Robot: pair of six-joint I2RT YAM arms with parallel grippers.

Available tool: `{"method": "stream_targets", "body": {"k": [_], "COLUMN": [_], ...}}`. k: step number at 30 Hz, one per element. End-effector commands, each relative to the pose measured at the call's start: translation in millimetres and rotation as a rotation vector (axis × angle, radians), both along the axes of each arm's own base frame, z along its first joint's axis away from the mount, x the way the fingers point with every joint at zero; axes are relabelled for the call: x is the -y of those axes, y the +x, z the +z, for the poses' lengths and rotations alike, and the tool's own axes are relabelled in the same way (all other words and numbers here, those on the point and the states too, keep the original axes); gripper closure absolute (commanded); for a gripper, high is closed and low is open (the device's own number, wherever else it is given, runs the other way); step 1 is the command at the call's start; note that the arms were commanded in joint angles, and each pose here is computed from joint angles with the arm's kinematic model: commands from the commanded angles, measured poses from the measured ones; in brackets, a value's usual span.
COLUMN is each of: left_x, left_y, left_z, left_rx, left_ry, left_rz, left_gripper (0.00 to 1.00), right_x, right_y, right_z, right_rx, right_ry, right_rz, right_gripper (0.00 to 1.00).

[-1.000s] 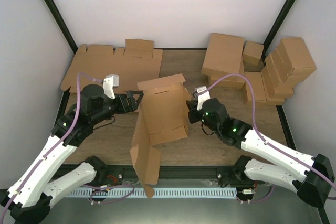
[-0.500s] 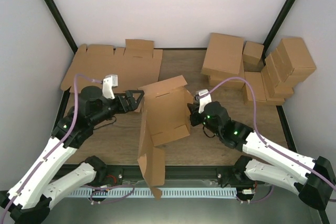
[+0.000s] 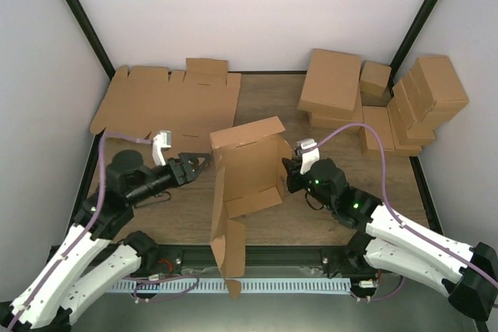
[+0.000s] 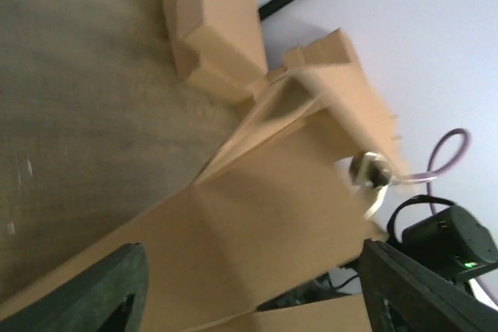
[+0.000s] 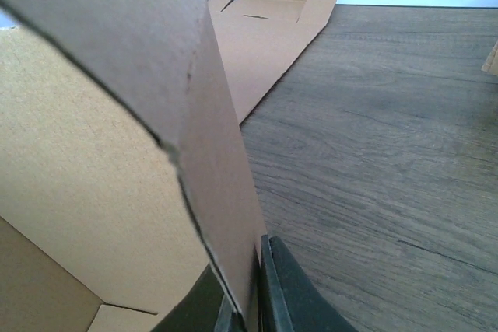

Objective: Fold the paper box

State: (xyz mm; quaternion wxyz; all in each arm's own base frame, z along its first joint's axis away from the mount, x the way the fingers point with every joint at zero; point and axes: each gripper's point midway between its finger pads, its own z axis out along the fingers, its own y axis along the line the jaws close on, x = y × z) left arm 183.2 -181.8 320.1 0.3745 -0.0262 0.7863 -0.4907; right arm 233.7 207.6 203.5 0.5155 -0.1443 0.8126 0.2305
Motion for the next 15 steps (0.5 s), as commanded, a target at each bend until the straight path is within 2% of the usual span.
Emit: {"method": "stream_targets", "body": {"k": [1, 4, 9, 12, 15], "left_x": [17, 27, 34, 38, 40], "left_y": [-4, -3, 4, 6, 6], "left_z": [-28, -40, -42, -45, -49], "left_rx": [-0.107, -0.139, -0.13, -0.136, -0.143], "left_ry": [-0.091, -0.125, -0.127, -0.119, -0.107], "left_rz": [-0.075, -0.109, -0.126, -0.142, -0.15], "left_gripper": [0.27, 0.33, 0.34, 0.34, 0.35], "right_x": [1, 1, 4, 6, 9], "right_y": [-1, -3, -5, -7, -9], "right_z": [1, 2, 4, 6, 12], "right_rx": [0.001, 0.003, 0.008, 0.011, 0.011], "right_ry": [0.019, 0.023, 0.025, 0.026, 0.028], "right_rz": [-0.003, 0.004, 0.007, 0.008, 0.009], "right_gripper": [0.91, 0.89, 0.86, 0.78, 0.65]}}
